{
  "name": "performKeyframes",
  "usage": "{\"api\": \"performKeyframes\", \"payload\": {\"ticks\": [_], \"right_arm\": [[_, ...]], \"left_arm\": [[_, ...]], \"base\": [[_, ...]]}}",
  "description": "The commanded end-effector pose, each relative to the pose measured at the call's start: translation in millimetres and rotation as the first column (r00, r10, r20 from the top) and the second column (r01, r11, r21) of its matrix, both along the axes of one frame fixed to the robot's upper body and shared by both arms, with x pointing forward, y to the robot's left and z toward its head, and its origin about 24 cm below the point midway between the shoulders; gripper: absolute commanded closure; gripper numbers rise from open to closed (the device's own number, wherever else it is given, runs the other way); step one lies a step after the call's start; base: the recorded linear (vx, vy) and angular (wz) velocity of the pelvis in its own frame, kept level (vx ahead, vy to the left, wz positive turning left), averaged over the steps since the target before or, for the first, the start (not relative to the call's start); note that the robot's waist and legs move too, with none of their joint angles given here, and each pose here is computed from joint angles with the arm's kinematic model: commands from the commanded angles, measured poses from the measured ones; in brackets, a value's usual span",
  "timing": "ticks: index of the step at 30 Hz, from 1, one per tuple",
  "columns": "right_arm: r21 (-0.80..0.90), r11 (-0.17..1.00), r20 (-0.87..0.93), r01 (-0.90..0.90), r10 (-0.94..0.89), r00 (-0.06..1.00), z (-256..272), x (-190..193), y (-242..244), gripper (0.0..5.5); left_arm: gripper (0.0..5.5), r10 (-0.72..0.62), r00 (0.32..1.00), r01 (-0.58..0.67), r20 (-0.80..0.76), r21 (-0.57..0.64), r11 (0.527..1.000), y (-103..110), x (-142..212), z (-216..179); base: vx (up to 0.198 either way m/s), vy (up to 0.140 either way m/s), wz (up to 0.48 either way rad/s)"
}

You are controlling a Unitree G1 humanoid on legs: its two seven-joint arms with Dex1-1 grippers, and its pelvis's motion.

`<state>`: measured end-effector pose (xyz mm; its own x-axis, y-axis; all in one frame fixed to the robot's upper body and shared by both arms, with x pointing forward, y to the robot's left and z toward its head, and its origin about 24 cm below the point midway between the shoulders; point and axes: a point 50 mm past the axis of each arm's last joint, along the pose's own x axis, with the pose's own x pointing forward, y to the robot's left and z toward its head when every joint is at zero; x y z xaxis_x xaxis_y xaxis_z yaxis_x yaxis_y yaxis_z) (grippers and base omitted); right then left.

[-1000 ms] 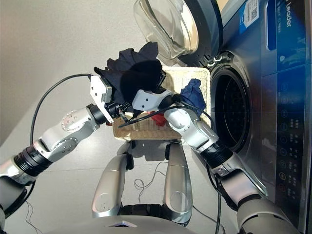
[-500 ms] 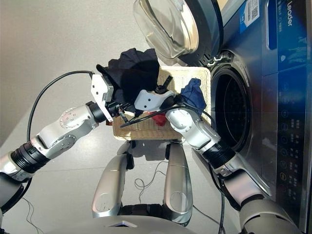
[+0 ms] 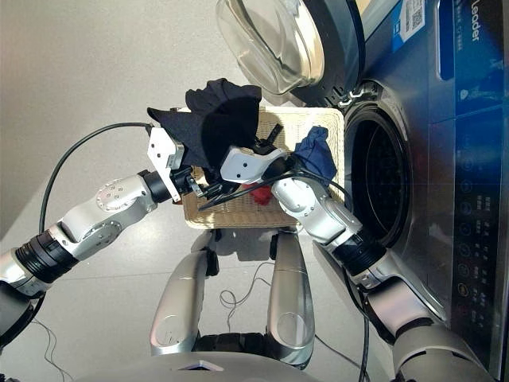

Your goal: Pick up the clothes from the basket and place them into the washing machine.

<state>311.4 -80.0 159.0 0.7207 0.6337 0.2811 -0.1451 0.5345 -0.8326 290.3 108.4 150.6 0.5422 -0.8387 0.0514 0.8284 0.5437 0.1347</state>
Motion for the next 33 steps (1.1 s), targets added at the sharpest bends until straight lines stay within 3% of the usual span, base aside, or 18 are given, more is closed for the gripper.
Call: {"api": "performKeyframes", "payload": {"ticks": [1, 6, 9, 16, 23, 26, 28, 29, 30, 33], "right_arm": [[0.280, 0.954, 0.132, -0.109, 0.075, 0.988, 41, -10, 12, 5.50], [0.347, 0.938, 0.027, 0.021, -0.032, 0.999, 12, -2, -7, 5.50], [0.391, 0.900, -0.120, 0.192, -0.157, 0.980, -22, 8, -32, 5.50], [0.410, 0.782, -0.329, 0.469, -0.353, 0.876, -70, 14, -82, 5.50], [0.440, 0.642, -0.492, 0.629, -0.414, 0.766, -103, 12, -109, 5.50], [0.486, 0.555, -0.562, 0.675, -0.394, 0.728, -115, 9, -114, 5.50], [0.518, 0.478, -0.596, 0.709, -0.393, 0.700, -123, 5, -118, 5.50], [0.525, 0.463, -0.600, 0.714, -0.393, 0.697, -124, 5, -119, 5.50], [0.551, 0.410, -0.612, 0.727, -0.394, 0.686, -125, 4, -121, 5.50], [0.609, 0.285, -0.625, 0.740, -0.401, 0.670, -125, 3, -127, 5.50]], "left_arm": [[0.00, -0.133, 0.990, 0.134, 0.039, -0.034, 0.990, -14, -25, 6], [0.00, -0.127, 0.991, 0.130, 0.050, -0.070, 0.989, -15, -27, 8], [0.00, -0.138, 0.989, 0.143, 0.053, -0.098, 0.985, -16, -30, 8], [0.00, -0.143, 0.988, 0.148, 0.056, -0.101, 0.984, -11, -33, 9], [0.00, -0.104, 0.987, 0.123, 0.123, -0.159, 0.980, -7, -33, 22], [0.00, 0.012, 0.985, 0.055, 0.171, -0.385, 0.921, -9, -33, 34], [0.00, 0.121, 0.984, -0.023, 0.134, -0.571, 0.820, -11, -32, 37], [0.00, 0.145, 0.984, -0.053, 0.107, -0.601, 0.798, -13, -32, 33], [0.00, 0.185, 0.979, -0.086, 0.080, -0.665, 0.742, -15, -32, 34], [0.00, 0.229, 0.972, -0.128, 0.053, -0.699, 0.704, -25, -32, 33]], "base": [[0.000, 0.000, 0.000], [0.000, 0.000, 0.000], [0.000, 0.000, 0.000], [0.000, 0.000, 0.000], [0.000, 0.000, 0.000], [0.000, 0.000, 0.000], [0.000, 0.000, 0.000], [0.000, 0.000, 0.000], [0.000, 0.000, 0.000], [-0.031, -0.016, 0.201]]}}
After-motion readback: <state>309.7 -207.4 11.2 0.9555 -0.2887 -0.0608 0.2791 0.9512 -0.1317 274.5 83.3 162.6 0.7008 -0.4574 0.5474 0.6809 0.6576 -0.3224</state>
